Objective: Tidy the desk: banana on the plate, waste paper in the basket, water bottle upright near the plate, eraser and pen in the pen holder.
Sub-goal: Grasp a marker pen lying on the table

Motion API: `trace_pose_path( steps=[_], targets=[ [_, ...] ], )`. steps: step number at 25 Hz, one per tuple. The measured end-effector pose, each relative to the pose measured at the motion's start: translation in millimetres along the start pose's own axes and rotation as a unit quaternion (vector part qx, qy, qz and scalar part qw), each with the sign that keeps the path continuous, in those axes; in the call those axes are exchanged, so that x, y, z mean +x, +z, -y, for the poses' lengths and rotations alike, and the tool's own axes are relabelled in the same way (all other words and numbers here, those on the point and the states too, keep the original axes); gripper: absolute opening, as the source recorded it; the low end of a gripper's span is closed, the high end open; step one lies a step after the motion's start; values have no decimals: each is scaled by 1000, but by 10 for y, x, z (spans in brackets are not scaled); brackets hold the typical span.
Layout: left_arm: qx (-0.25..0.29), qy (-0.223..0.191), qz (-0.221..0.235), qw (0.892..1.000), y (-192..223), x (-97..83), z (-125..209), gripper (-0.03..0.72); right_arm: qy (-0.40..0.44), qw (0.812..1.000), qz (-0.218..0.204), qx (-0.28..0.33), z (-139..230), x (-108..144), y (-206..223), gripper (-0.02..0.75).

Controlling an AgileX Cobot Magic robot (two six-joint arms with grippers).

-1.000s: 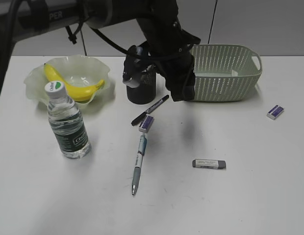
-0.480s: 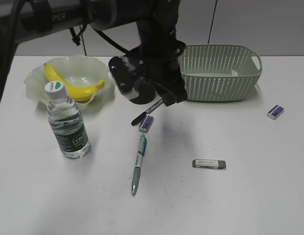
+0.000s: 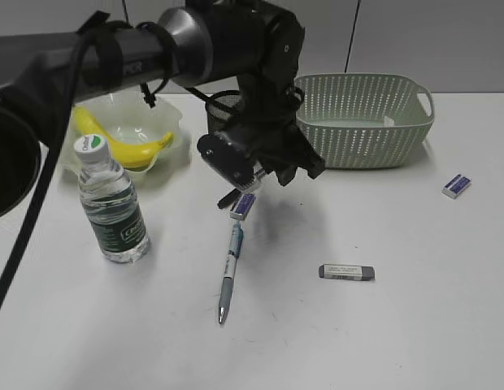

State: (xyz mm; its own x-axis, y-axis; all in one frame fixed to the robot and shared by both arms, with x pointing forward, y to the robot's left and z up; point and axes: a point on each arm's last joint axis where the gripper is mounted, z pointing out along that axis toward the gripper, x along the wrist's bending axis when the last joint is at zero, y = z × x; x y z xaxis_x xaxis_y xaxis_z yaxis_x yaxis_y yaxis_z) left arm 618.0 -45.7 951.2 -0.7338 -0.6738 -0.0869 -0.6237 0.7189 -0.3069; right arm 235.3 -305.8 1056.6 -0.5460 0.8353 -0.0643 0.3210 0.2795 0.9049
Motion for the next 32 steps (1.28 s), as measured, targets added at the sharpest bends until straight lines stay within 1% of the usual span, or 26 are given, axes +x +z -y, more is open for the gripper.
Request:
trace_pose_path(
  steps=[1, 4, 10, 14, 16, 20, 23, 28, 32],
  targets=[
    [-2, -11, 1, 1000, 18, -1, -4, 237, 0, 1000, 0, 0, 0, 0, 0, 583],
    [-8, -15, 21, 1000, 31, -59, -18, 237, 0, 1000, 0, 0, 0, 0, 0, 583],
    [-18, -39, 40, 998, 99, -356, -76, 237, 0, 1000, 0, 0, 0, 0, 0, 583],
    [-15, -53, 44, 998, 119, -495, -95, 239, 0, 1000, 0, 0, 0, 0, 0, 583],
    [-1, -59, 40, 997, 178, -532, -83, 240, 0, 1000, 0, 0, 0, 0, 0, 583],
    [9, -68, 26, 997, 381, -513, -84, 241, 0, 1000, 0, 0, 0, 0, 0, 583],
    [13, -73, 17, 997, 444, -491, -82, 241, 0, 1000, 0, 0, 0, 0, 0, 583],
    [9, -70, 20, 997, 517, -492, -98, 241, 0, 1000, 0, 0, 0, 0, 0, 583],
    [8, -63, 31, 998, 517, -511, -101, 241, 0, 1000, 0, 0, 0, 0, 0, 583]
  ],
)
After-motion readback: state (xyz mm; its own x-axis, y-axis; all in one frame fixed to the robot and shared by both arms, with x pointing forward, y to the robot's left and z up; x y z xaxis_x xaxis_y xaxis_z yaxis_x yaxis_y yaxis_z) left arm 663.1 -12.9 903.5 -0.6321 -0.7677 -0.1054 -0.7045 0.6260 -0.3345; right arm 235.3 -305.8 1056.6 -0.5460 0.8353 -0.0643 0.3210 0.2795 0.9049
